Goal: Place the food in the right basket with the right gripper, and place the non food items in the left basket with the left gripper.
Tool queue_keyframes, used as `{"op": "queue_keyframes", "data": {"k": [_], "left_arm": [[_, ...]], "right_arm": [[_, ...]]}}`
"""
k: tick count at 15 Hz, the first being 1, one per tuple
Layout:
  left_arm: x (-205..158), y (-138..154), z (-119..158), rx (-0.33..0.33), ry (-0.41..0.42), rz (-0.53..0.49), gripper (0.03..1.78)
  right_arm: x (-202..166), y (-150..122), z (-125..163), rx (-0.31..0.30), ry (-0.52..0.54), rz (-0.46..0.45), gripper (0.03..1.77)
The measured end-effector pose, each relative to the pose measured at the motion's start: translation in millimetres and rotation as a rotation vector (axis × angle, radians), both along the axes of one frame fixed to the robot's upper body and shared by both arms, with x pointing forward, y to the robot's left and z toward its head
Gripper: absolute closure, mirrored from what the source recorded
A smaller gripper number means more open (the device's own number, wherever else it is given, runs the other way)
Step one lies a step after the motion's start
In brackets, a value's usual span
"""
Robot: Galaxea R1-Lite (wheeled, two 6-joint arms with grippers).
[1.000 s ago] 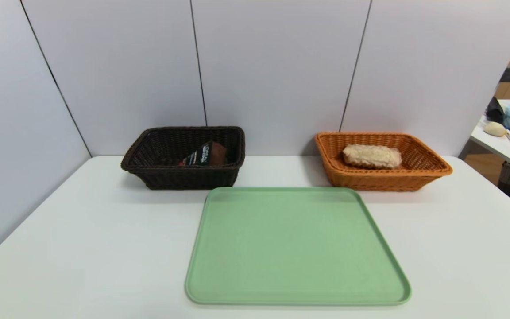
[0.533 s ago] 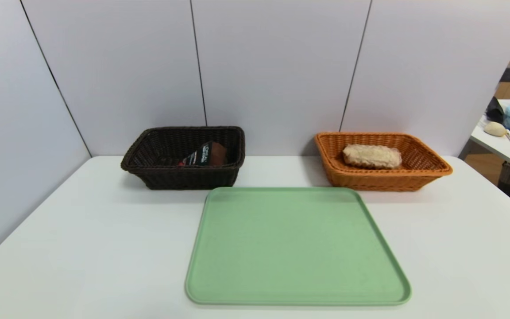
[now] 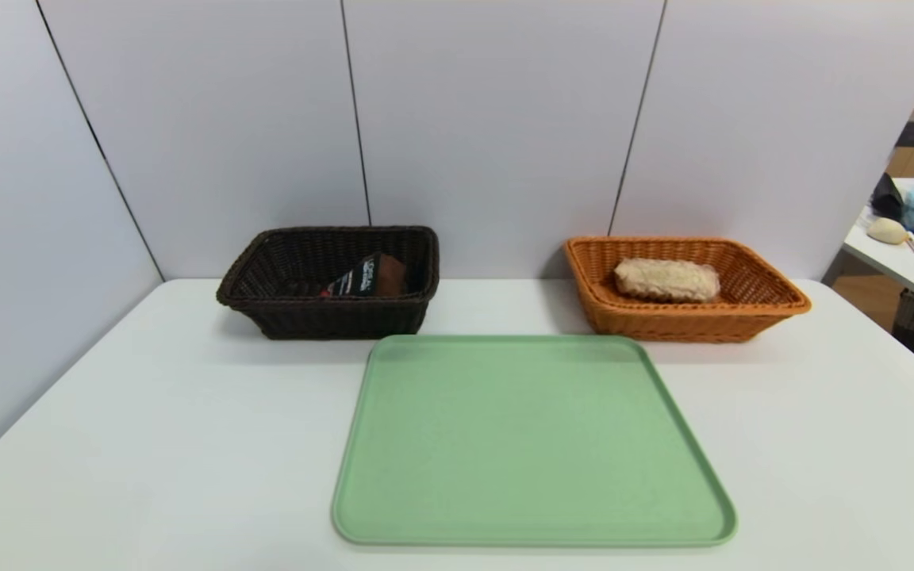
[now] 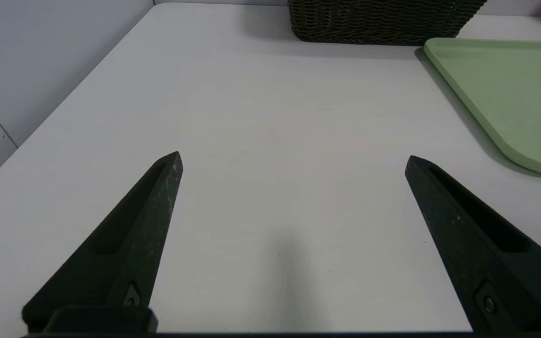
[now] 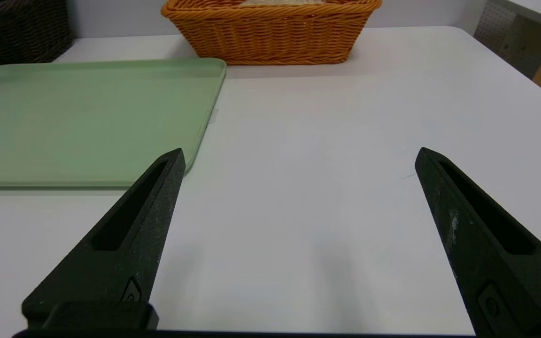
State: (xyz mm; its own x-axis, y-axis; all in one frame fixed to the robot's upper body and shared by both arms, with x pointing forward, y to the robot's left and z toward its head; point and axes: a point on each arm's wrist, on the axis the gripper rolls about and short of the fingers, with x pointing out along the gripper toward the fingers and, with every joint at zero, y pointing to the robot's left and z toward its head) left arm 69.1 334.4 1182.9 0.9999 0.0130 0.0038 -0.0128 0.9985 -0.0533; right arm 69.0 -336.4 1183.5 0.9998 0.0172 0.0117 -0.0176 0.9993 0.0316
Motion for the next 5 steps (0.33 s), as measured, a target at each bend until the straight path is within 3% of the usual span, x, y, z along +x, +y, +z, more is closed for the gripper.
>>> {"op": "queue_keyframes", "data": {"k": [5], "left_arm": [[0.0, 0.0, 0.0, 0.000, 0.000, 0.000, 0.12]], "right_arm": [[0.0, -0.2, 0.0, 0.008, 0.000, -0.008, 0.10]]}}
